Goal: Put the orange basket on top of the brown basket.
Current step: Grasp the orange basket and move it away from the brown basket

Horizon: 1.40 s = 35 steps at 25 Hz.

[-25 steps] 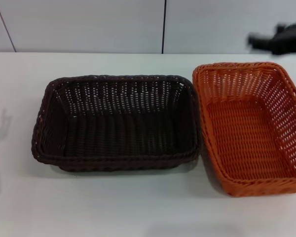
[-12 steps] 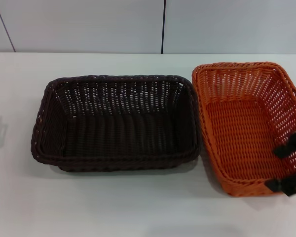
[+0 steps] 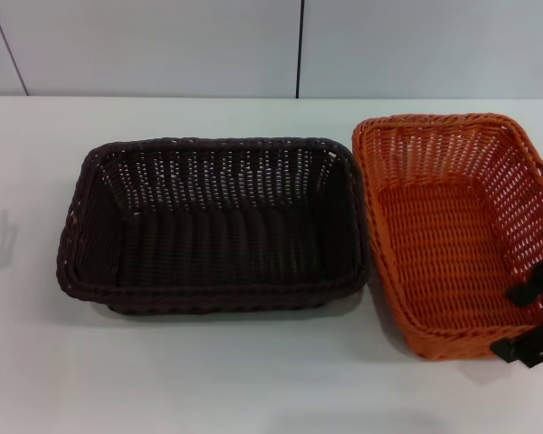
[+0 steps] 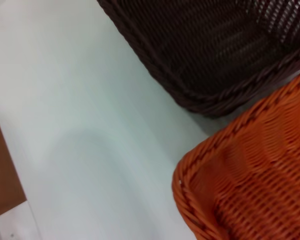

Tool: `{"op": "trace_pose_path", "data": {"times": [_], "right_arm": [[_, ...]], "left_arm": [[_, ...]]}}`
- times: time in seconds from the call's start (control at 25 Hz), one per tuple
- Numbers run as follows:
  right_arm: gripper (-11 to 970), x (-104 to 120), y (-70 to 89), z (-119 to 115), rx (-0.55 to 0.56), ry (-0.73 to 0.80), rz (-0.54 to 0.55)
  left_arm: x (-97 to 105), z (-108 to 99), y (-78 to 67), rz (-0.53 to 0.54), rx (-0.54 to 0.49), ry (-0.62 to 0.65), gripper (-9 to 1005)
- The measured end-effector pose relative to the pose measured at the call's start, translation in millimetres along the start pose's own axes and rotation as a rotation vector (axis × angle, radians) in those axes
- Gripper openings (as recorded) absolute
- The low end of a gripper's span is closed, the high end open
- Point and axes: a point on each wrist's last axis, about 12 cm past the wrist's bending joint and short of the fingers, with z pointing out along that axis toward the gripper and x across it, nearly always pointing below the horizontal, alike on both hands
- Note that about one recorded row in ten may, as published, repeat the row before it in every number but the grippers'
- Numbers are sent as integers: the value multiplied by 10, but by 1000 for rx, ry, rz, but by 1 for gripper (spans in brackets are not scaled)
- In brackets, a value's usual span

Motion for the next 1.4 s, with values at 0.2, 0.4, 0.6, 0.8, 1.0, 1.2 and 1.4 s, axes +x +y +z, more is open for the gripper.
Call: {"op": "trace_pose_path", "data": {"times": [0.2, 0.4, 0.6, 0.8, 1.0, 1.2, 1.4], "right_arm": [[668, -64, -22, 243, -4, 71, -19], [666, -109, -47, 453, -16, 128, -28], [665, -139, -91, 535, 28, 144, -28], [664, -149, -158, 620, 74, 161, 5], [506, -168, -158, 680, 76, 170, -3], [287, -213, -130, 643, 92, 161, -8], [202, -316, -91, 443, 182, 79, 13]], "left_arm": [[-20, 50, -28, -1, 11, -4, 809], [-34, 69, -9, 0, 6, -9, 809], [-41, 80, 5, 2, 3, -12, 809], [-20, 89, 45, 9, -10, -4, 809], [4, 105, 63, 10, -15, 5, 809], [2, 102, 68, 13, -15, 1, 809], [1, 100, 82, 15, -19, -1, 809]]}}
